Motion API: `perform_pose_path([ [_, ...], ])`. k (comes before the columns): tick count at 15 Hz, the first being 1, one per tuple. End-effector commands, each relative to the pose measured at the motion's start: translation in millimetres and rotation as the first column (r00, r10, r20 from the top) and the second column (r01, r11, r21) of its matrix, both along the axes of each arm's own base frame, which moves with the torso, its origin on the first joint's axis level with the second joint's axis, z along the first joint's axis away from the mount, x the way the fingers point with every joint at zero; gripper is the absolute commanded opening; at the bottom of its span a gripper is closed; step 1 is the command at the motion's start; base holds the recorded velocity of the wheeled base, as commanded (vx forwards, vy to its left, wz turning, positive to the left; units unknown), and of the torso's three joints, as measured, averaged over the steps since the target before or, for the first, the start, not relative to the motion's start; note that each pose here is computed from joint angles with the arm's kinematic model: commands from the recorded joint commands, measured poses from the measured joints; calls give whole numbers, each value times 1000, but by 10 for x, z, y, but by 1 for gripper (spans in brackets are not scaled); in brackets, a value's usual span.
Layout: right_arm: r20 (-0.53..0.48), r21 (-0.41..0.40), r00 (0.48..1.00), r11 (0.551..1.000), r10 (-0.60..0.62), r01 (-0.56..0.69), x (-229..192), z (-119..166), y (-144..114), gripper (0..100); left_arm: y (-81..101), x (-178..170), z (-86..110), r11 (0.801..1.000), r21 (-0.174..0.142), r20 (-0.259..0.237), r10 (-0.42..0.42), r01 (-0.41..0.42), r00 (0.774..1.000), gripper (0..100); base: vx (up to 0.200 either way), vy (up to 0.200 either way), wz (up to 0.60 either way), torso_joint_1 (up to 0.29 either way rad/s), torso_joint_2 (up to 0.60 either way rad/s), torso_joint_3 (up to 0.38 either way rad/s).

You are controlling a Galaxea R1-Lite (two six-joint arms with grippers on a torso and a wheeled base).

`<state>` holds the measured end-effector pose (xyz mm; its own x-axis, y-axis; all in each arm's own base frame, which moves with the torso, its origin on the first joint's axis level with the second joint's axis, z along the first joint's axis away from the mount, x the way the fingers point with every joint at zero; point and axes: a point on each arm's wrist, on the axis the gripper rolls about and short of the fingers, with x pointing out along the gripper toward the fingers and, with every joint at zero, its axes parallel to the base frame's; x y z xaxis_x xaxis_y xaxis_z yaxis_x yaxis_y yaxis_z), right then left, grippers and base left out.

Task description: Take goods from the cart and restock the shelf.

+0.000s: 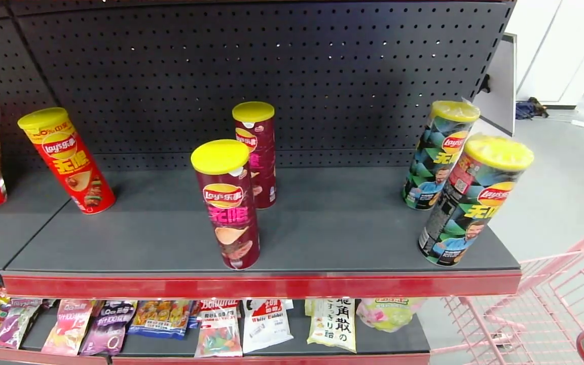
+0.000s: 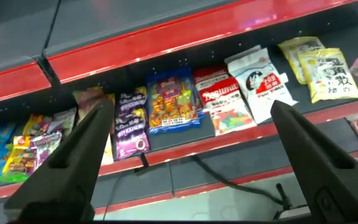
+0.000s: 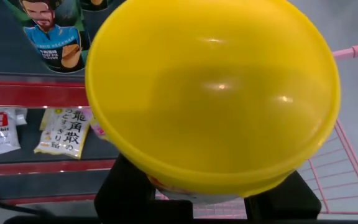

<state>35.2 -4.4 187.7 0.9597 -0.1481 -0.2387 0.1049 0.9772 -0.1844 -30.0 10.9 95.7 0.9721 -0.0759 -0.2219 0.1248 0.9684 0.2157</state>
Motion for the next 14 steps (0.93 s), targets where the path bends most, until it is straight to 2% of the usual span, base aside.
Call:
perform_pose_path([
  [1,73,-2,997,1000,24,-24,-227,-121,22,0,7,0,0,1000,6,1,27,-27,1000,100,0,0,0,0,0,0],
  [4,97,-9,995,1000,21,-20,-353,-318,30,0,6,0,0,1000,8,1,27,-27,1000,100,0,0,0,0,0,0],
  [14,124,-11,992,1000,23,-22,-455,-501,38,0,6,0,0,1000,5,1,23,-23,1000,100,-20,0,0,1,0,0],
])
